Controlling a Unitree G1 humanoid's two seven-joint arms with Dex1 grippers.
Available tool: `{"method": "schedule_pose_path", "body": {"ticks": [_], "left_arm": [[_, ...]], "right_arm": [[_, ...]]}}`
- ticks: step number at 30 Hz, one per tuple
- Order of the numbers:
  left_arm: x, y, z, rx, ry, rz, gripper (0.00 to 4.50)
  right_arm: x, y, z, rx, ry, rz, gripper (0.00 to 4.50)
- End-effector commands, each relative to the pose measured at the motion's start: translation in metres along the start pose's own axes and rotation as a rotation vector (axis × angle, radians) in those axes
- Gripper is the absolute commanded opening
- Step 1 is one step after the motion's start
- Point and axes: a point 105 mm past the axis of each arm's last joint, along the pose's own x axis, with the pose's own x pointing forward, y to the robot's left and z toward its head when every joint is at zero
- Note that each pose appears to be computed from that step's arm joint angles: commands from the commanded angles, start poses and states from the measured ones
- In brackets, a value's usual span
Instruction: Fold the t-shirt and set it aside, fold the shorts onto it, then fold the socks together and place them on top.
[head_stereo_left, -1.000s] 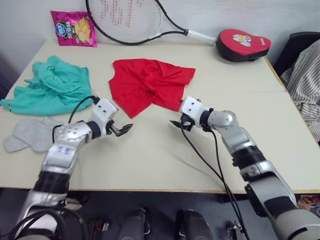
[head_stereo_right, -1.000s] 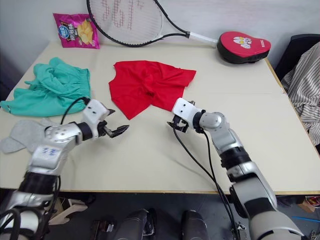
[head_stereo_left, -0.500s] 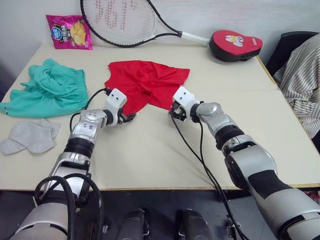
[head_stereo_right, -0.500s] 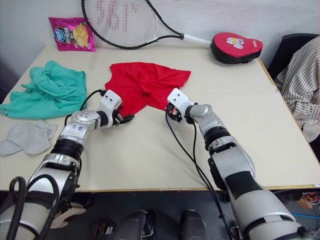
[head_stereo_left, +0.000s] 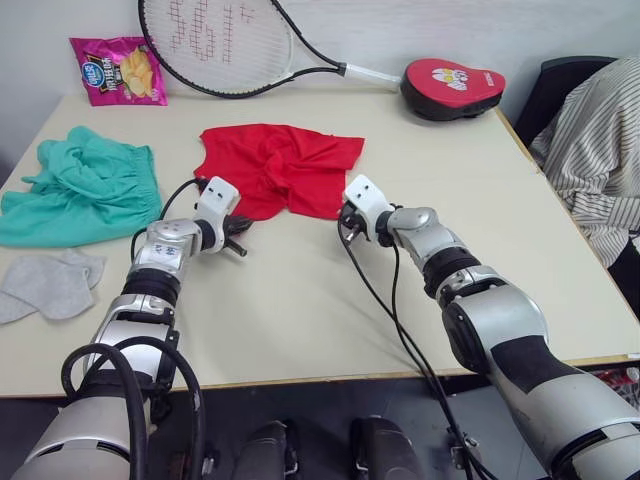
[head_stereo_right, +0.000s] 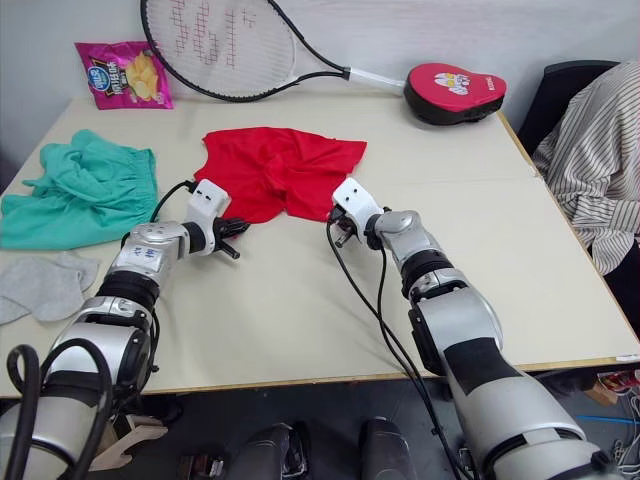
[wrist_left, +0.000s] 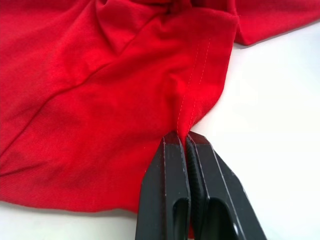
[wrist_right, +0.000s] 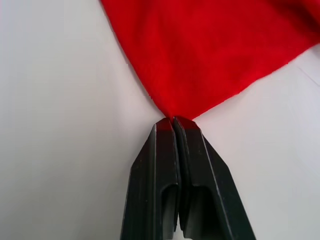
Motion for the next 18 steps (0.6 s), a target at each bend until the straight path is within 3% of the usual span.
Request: {"method": "schedule_pose_path", "body": {"ticks": [1,4,11,18], "left_arm": [[-0.019,0.006,-0.03,-0.022,0.04,-0.029,0.02],[-0.039,0.003,-0.016,0.046,-0.055,-0.102,0.02],[-0.106,-0.028,-0.011,0.141,-0.097,-0.29,0.02],[-0.168,-0.065,-0.035,0.197,-0.067,-0.42,0.02]], "right_arm": [[-0.01,-0.008,0.008,0.034,-0.072,0.04,0.0],[-0.024,-0.011,0.007,-0.005,-0.106,0.128,0.0],[-0.078,-0.027,-0.021,-0.098,-0.074,0.272,0.0],[-0.152,-0.012,-0.066,-0.175,0.049,0.354,0.0]]}}
